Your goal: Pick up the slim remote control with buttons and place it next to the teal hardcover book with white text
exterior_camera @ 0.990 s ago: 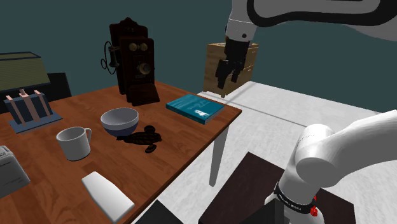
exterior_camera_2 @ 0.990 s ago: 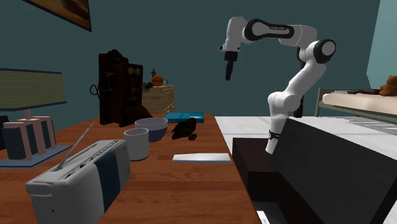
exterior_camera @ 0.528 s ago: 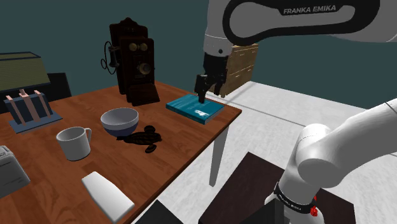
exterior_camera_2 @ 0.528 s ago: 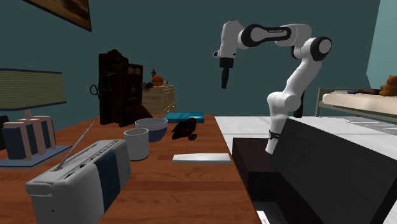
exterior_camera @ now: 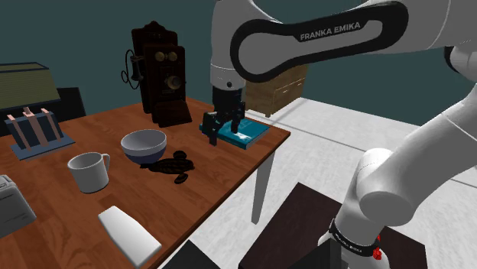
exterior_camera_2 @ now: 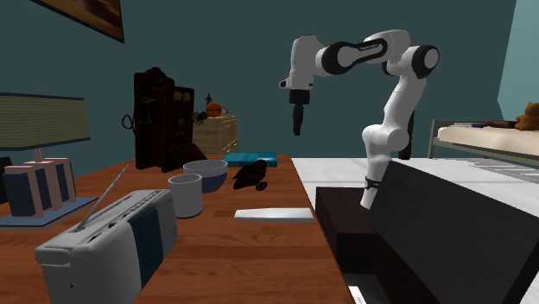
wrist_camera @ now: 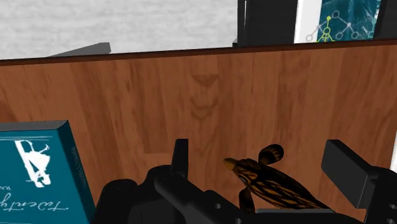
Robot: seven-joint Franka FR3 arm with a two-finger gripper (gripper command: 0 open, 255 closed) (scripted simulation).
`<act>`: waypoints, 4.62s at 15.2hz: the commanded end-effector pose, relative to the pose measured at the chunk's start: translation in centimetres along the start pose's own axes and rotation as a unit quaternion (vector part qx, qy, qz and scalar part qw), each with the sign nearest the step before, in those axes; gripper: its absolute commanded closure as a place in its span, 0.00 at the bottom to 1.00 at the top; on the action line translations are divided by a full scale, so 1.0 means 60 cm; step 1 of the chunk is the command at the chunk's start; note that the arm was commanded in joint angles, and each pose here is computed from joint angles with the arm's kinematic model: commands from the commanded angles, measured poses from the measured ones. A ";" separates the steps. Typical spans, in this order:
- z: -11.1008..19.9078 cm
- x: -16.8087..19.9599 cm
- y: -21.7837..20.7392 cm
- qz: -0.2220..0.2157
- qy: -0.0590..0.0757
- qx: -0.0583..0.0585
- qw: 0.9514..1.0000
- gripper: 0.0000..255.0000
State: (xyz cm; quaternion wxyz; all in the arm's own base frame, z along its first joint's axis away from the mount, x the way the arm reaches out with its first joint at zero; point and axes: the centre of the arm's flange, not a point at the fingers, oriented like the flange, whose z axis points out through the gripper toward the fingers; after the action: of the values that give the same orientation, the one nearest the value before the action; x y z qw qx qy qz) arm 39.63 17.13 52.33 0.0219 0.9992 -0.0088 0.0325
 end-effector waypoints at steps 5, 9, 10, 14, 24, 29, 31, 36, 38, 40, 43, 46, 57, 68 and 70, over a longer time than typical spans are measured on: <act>0.058 0.033 -0.119 -0.008 -0.008 0.005 1.000 0.00; 0.097 0.055 -0.193 -0.014 -0.014 0.008 1.000 0.00; 0.107 0.061 -0.212 -0.015 -0.015 0.008 1.000 0.00; 0.147 0.081 -0.288 -0.021 -0.021 0.011 1.000 0.00; 0.244 0.126 -0.478 -0.035 -0.035 0.018 0.999 0.00; 0.283 0.125 -0.487 -0.035 -0.036 0.019 0.999 0.00; 0.301 0.124 -0.488 -0.035 -0.036 0.019 0.999 0.00; 0.314 0.123 -0.488 -0.035 -0.036 0.019 0.999 0.00; 0.314 0.123 -0.488 -0.035 -0.036 0.019 0.999 0.00; 0.314 0.123 -0.488 -0.035 -0.036 0.019 0.999 0.00; 0.314 0.123 -0.488 -0.035 -0.036 0.019 0.999 1.00; 0.314 0.123 -0.488 -0.035 -0.036 0.019 0.999 1.00; 0.253 0.127 -0.485 -0.035 -0.036 0.019 0.999 1.00; 0.157 0.134 -0.481 -0.035 -0.036 0.019 0.999 1.00; 0.145 0.134 -0.481 -0.035 -0.036 0.019 0.999 1.00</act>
State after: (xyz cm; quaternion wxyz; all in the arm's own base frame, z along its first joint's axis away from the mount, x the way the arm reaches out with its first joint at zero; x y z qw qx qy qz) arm 48.77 45.54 42.69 0.0039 0.9996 0.0263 -0.0037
